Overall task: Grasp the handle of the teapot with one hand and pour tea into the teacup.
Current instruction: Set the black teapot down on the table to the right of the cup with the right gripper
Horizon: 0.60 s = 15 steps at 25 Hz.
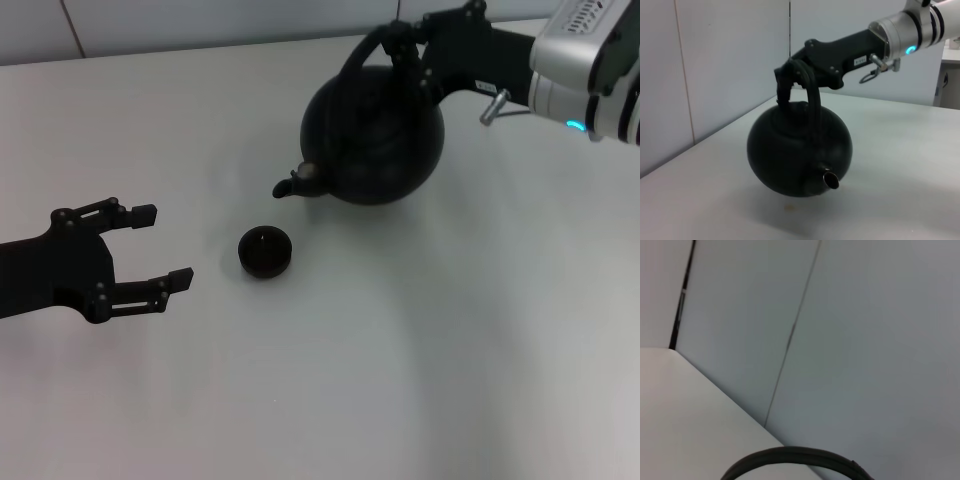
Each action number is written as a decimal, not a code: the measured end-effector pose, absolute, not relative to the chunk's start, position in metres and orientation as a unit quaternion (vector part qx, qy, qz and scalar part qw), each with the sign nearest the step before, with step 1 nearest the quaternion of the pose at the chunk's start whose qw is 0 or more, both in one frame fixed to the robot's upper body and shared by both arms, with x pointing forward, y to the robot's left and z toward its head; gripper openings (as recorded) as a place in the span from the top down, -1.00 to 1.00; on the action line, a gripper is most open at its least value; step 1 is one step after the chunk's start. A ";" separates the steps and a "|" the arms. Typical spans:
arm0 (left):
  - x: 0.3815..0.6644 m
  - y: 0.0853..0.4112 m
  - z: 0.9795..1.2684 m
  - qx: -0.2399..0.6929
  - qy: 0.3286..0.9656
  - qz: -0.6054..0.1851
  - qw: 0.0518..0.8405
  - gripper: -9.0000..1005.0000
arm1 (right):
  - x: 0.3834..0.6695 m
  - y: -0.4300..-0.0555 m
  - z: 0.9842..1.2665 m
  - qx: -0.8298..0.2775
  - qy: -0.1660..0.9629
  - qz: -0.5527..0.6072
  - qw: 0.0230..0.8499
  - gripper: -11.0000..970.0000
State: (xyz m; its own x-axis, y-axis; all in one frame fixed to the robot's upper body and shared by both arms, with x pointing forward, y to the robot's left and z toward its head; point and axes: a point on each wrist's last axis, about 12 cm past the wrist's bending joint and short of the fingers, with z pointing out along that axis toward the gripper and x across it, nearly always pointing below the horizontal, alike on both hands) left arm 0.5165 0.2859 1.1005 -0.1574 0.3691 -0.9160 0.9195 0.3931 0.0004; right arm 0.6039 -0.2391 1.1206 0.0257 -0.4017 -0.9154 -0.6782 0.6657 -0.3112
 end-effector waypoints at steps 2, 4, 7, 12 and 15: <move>0.517 0.286 1.101 0.461 0.699 -0.301 0.457 -0.72 | 0.601 -0.243 1.116 -0.382 0.696 0.119 0.596 0.80; 0.517 0.286 1.101 0.462 0.698 -0.301 0.457 -0.72 | 0.597 -0.250 1.110 -0.368 0.707 0.120 0.591 0.80; 0.517 0.285 1.101 0.462 0.698 -0.302 0.457 -0.72 | 0.594 -0.254 1.106 -0.362 0.712 0.119 0.589 0.80; 0.517 0.285 1.101 0.463 0.697 -0.302 0.457 -0.72 | 0.589 -0.266 1.098 -0.342 0.727 0.116 0.583 0.81; 0.517 0.285 1.101 0.463 0.697 -0.302 0.457 -0.72 | 0.587 -0.271 1.094 -0.334 0.733 0.115 0.581 0.81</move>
